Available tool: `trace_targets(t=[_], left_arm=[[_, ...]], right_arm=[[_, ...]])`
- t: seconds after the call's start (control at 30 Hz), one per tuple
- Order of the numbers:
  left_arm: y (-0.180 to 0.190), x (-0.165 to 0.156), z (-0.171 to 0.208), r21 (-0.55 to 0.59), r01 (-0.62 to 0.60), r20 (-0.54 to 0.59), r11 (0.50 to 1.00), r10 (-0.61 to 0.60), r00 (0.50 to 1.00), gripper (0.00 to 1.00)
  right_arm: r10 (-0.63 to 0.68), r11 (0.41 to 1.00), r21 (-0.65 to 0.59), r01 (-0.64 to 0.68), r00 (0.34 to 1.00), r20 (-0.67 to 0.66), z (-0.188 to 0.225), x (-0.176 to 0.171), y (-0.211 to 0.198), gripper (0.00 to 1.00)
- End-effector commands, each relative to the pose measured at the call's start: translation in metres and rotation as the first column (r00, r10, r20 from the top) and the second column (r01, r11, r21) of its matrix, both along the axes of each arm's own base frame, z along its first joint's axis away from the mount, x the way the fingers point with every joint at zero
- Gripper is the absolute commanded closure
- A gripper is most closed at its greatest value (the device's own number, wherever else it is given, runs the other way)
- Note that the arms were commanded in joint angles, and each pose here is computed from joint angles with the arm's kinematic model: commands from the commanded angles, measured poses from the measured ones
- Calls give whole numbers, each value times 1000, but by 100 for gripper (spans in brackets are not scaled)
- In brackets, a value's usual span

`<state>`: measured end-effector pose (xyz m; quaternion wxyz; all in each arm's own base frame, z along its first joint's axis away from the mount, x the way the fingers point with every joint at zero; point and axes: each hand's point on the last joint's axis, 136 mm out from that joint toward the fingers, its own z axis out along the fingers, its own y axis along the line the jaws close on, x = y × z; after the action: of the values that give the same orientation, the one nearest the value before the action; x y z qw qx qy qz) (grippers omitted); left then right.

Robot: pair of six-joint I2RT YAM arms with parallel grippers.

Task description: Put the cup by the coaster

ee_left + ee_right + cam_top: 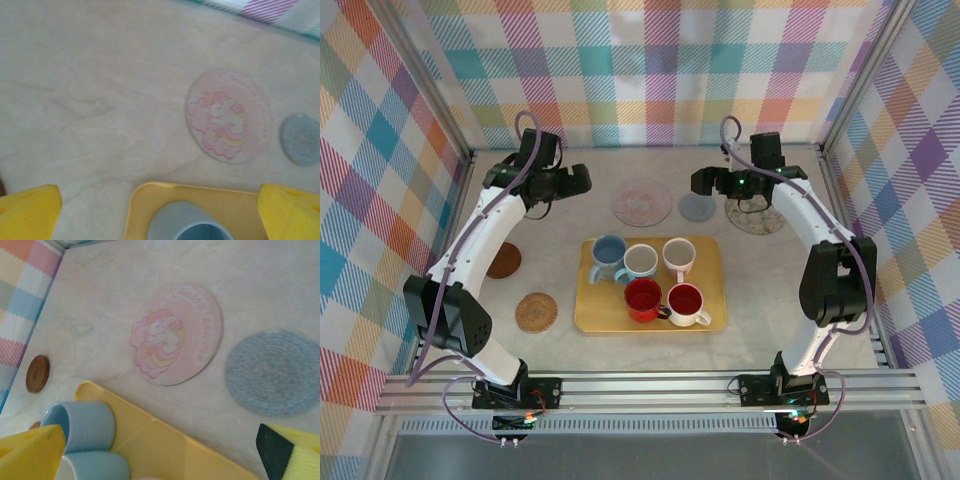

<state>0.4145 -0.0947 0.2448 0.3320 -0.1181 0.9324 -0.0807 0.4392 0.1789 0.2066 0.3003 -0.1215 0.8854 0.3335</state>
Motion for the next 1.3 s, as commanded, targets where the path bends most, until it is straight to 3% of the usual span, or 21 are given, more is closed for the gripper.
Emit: trace_targets(t=[0.0, 0.33, 0.53, 0.87, 1.13, 1.27], left_arm=[[25, -24, -12, 0, -112, -58, 994, 112, 992, 0], [74, -56, -47, 15, -245, -138, 970, 244, 960, 10], [111, -67, -73, -22, -353, -203, 935, 342, 918, 30], [179, -88, -110, 45, -491, -257, 870, 485, 836, 62], [199, -71, -134, 92, -474, -246, 876, 481, 841, 97], [211, -64, -147, 126, -498, -270, 858, 513, 815, 100]], right_arm=[[120, 992, 12, -122, 988, 100, 24, -23, 24, 1], [293, 953, -1, -302, 926, 239, 55, -71, 84, 1], [373, 920, 16, -391, 889, 265, 62, -93, 115, 2], [455, 877, 10, -481, 838, 302, 57, -111, 140, 1], [505, 843, 9, -538, 798, 328, 52, -124, 156, 1], [513, 839, -5, -544, 787, 343, 53, -122, 161, 1]])
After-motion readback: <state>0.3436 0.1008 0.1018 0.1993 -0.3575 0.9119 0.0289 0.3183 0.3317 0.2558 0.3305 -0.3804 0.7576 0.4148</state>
